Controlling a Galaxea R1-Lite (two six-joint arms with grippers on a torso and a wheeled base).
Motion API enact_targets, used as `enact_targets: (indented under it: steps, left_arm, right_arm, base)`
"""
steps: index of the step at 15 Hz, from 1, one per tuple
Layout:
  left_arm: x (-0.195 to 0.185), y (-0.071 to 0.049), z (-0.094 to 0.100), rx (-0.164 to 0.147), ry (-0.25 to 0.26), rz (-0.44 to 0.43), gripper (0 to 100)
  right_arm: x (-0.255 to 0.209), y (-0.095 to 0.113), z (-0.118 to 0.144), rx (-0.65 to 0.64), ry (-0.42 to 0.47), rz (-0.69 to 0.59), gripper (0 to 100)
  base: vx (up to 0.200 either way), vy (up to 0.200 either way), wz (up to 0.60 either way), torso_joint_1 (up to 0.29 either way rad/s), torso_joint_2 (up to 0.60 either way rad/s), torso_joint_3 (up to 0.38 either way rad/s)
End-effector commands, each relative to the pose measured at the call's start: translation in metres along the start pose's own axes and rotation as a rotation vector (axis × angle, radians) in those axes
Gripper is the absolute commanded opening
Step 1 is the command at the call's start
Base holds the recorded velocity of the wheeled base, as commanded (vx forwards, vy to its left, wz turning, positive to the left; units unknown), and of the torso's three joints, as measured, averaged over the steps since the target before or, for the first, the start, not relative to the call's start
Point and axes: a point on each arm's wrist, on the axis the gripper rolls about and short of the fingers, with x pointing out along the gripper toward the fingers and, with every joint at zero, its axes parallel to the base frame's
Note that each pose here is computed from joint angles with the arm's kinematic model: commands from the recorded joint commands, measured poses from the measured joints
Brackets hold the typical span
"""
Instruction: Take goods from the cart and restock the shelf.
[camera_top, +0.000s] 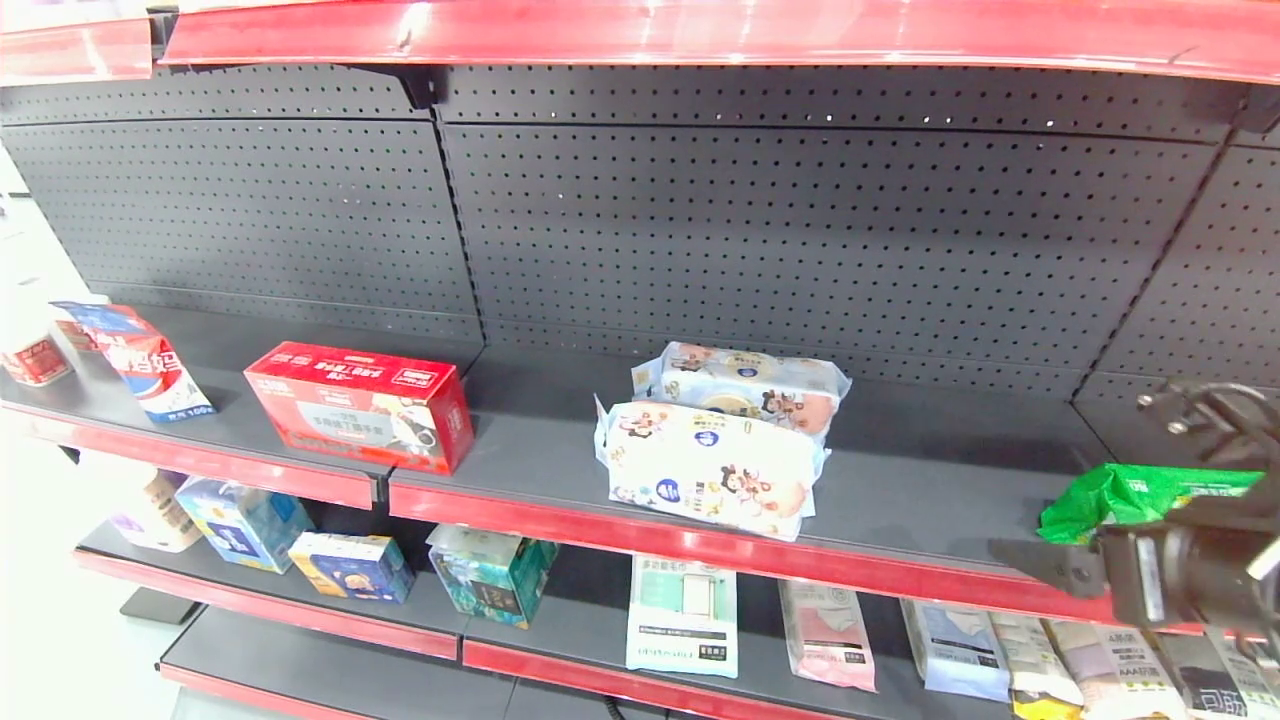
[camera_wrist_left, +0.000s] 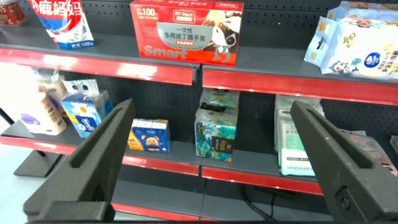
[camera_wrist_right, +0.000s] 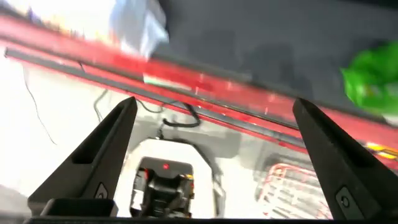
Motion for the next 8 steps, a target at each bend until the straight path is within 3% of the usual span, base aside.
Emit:
enact_targets:
  steps: [1, 2, 4, 5, 7, 8]
  left_arm:
    - [0.0, 0.0, 0.0, 0.0, 0.0, 0.0, 100]
    - [0.0, 0.0, 0.0, 0.0, 0.0, 0.0, 100]
    - [0.0, 0.0, 0.0, 0.0, 0.0, 0.0, 100]
    - [0.0, 0.0, 0.0, 0.0, 0.0, 0.0, 100]
    - [0.0, 0.0, 0.0, 0.0, 0.0, 0.0, 100]
    - [0.0, 0.0, 0.0, 0.0, 0.0, 0.0, 100]
  right_arm:
    - [-0.067, -0.015, -0.075, -0.089, -0.249, -0.011, 100]
    - [-0.081, -0.019, -0.09, -0.097, -0.333, -0.053, 100]
    - [-0.087, -0.023, -0.117, -0.111, -0.41, -0.113, 100]
    - [-0.088, -0.026, -0.145, -0.121, -0.489, -0.15, 100]
    - [-0.089, -0.027, -0.159, -0.125, -0.551, -0.156, 100]
    - [-0.09, -0.028, -0.157, -0.104, -0.546, -0.22, 100]
  base:
    - [0.0, 0.0, 0.0, 0.0, 0.0, 0.0]
    - [0.0, 0.0, 0.0, 0.0, 0.0, 0.0]
    - [0.0, 0.0, 0.0, 0.0, 0.0, 0.0]
    - [0.0, 0.0, 0.0, 0.0, 0.0, 0.0]
    - [0.0, 0.0, 0.0, 0.0, 0.0, 0.0]
    - [0.0, 0.0, 0.0, 0.0, 0.0, 0.0]
